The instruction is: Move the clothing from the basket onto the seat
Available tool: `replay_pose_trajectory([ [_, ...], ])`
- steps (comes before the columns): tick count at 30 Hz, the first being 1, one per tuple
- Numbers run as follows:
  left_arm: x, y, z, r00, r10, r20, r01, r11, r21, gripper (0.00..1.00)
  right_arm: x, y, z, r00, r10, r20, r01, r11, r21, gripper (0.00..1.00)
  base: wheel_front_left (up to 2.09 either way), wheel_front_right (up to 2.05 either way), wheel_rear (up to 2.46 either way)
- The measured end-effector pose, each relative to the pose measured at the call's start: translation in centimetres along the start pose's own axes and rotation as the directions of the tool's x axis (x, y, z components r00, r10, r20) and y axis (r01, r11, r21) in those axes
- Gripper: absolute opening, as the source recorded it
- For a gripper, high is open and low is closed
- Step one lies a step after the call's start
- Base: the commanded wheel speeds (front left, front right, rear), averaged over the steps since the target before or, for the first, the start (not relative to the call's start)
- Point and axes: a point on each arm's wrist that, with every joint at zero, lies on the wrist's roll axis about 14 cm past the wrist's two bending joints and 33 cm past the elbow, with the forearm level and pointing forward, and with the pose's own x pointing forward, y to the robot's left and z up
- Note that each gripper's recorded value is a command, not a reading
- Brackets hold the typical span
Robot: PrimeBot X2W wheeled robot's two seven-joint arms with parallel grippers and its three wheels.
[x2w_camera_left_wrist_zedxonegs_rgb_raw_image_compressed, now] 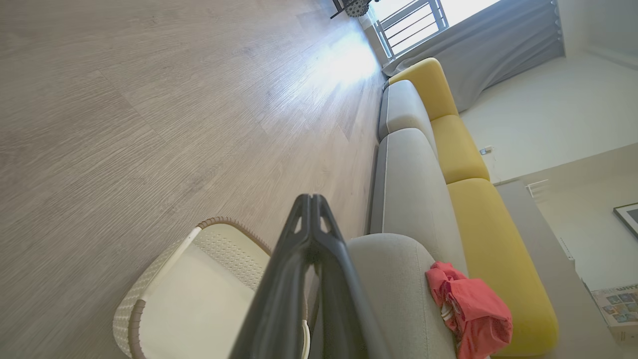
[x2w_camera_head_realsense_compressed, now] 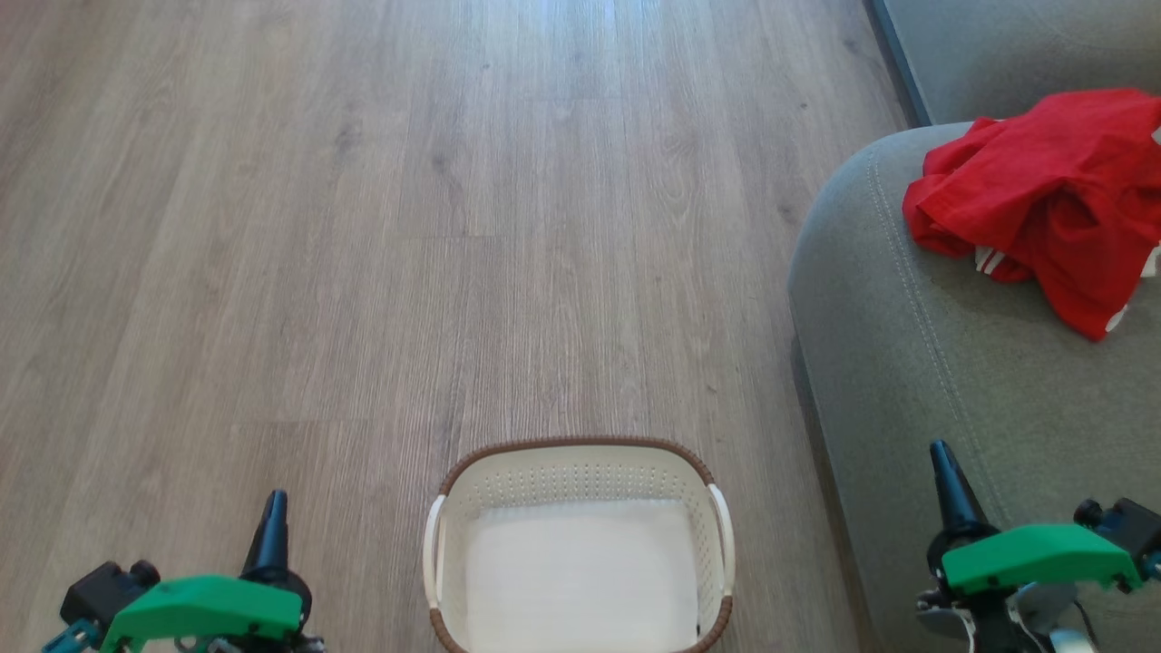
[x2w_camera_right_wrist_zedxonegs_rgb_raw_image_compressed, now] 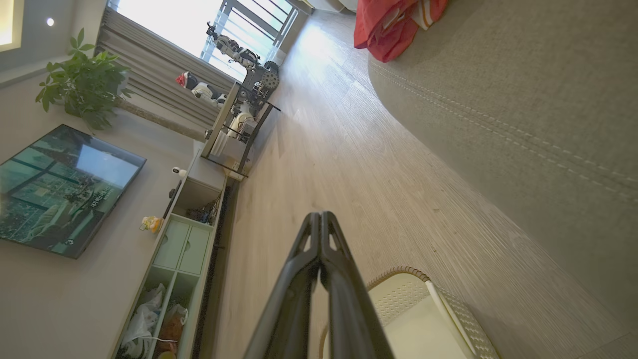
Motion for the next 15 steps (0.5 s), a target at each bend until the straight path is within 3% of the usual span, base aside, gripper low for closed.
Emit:
replay_pose_trajectory([
  [15,0.9,-1.4,0.8,0.999,-0.051,0.006,0.051,0.985,-0.165,0.0,0.4,0.3,0.7,1.0,0.008,0.008,-0.009,0.985,0.173,0.0,0.0,0.0,0.0],
])
